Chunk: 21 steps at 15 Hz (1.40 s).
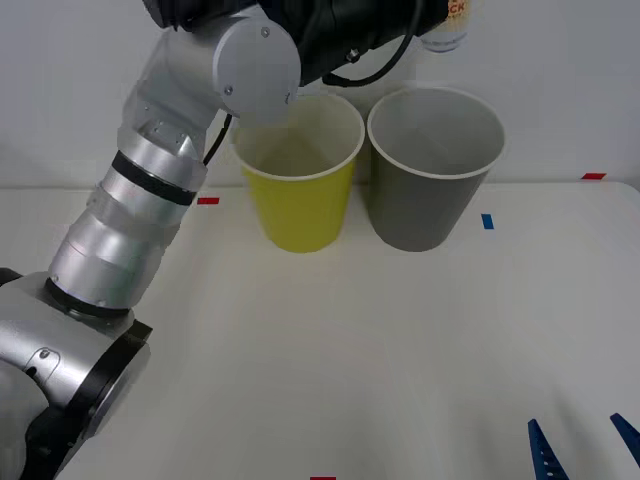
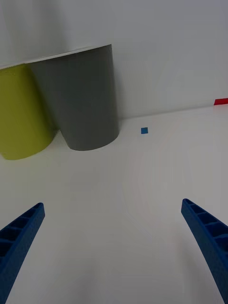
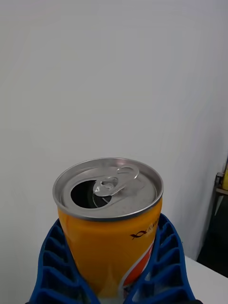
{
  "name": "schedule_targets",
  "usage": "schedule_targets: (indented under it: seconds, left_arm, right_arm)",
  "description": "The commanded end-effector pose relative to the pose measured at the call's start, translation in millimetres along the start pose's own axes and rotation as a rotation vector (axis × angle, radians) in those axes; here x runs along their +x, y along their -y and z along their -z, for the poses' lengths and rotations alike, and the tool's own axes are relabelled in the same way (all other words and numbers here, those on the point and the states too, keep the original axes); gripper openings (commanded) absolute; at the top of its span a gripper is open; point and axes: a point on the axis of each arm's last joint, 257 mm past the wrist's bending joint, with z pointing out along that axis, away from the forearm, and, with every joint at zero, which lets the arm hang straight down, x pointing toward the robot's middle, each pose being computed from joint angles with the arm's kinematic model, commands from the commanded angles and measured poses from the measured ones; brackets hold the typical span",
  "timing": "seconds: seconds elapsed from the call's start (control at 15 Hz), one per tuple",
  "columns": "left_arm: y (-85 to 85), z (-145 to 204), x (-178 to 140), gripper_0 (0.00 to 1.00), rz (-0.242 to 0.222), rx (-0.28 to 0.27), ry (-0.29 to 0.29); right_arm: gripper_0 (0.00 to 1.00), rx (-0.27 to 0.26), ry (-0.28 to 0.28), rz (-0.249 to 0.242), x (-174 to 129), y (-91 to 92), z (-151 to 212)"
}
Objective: Put cans in the gray bin and PET bottles in the light green bin.
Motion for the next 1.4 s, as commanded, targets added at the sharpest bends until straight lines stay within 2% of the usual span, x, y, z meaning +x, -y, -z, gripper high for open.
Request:
schedule_targets:
  seconds: [0.07, 0.27, 0.47, 0.87, 1.4]
  left_arm:
    - [6.1, -14, 23, 0.0, -0.004, -0.013, 0.028]
    - [4.3, -23, 38, 0.0, 0.007, -0.025, 0.009]
    - [8.7, -27, 52, 0.0, -0.022, -0.03, 0.014]
    - [10.3, -27, 67, 0.0, -0.071, -0.028, -0.017]
    - [7.1, -29, 73, 0.0, -0.067, -0.037, -0.026]
  right_arm:
    - [1.0, 0.0, 0.0, 0.0, 0, 0.0, 0]
    - [1.0, 0.0, 0.0, 0.0, 0, 0.0, 0]
    - [1.0, 0.0, 0.0, 0.0, 0, 0.0, 0]
    - [1.0, 0.0, 0.0, 0.0, 0, 0.0, 0]
    - [1.0, 0.0, 0.0, 0.0, 0, 0.0, 0]
